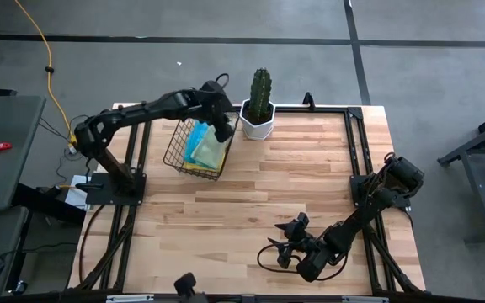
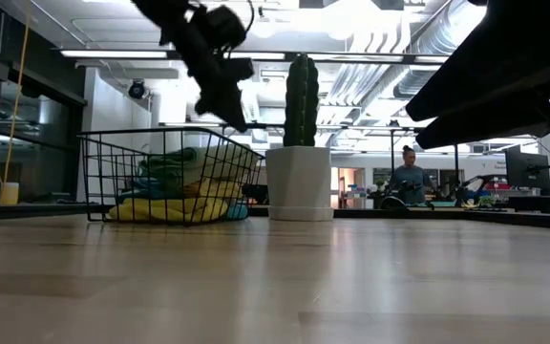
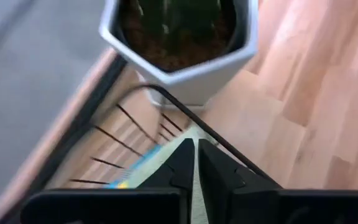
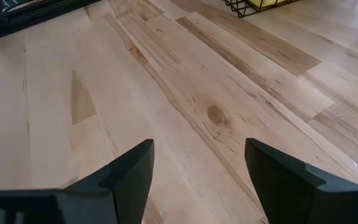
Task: Fold microfiber towels
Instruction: Put the folded green microfiber towel into the mesh basket, then return to Home Position
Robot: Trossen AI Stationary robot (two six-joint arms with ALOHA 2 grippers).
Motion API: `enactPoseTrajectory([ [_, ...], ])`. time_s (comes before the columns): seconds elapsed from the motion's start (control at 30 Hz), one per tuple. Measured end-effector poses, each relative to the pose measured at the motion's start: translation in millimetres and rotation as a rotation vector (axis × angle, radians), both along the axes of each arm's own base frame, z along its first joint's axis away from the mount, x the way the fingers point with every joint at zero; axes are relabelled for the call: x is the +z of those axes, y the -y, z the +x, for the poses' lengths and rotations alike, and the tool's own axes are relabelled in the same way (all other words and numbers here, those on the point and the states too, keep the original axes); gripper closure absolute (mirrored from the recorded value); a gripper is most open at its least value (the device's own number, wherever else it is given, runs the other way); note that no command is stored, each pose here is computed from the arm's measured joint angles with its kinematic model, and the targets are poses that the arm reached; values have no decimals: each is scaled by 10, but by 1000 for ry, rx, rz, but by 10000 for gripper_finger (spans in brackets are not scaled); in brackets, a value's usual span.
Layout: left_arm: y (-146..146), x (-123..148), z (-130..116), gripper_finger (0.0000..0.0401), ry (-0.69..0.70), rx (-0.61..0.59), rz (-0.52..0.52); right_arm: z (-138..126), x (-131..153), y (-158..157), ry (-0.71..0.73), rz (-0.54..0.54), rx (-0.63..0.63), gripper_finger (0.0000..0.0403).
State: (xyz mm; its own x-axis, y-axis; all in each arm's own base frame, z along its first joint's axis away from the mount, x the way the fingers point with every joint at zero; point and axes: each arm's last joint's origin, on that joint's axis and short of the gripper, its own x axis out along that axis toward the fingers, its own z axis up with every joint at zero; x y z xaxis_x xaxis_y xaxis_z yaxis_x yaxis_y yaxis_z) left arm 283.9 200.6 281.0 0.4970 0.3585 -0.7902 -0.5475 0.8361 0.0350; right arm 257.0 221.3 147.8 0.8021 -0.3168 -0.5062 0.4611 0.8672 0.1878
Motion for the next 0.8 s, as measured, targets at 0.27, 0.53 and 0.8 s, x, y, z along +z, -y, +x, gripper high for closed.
enactPoseTrajectory([
  [0.27,-97,-517,-157,399,111,-26,-141,0,0,0,0,0,0,160],
  [0.53,-87,-769,-291,401,7,64,-102,1,0,-1,2,3,-1,160],
  [0.8,-84,-77,-281,401,102,40,-15,0,0,0,0,1,0,160],
])
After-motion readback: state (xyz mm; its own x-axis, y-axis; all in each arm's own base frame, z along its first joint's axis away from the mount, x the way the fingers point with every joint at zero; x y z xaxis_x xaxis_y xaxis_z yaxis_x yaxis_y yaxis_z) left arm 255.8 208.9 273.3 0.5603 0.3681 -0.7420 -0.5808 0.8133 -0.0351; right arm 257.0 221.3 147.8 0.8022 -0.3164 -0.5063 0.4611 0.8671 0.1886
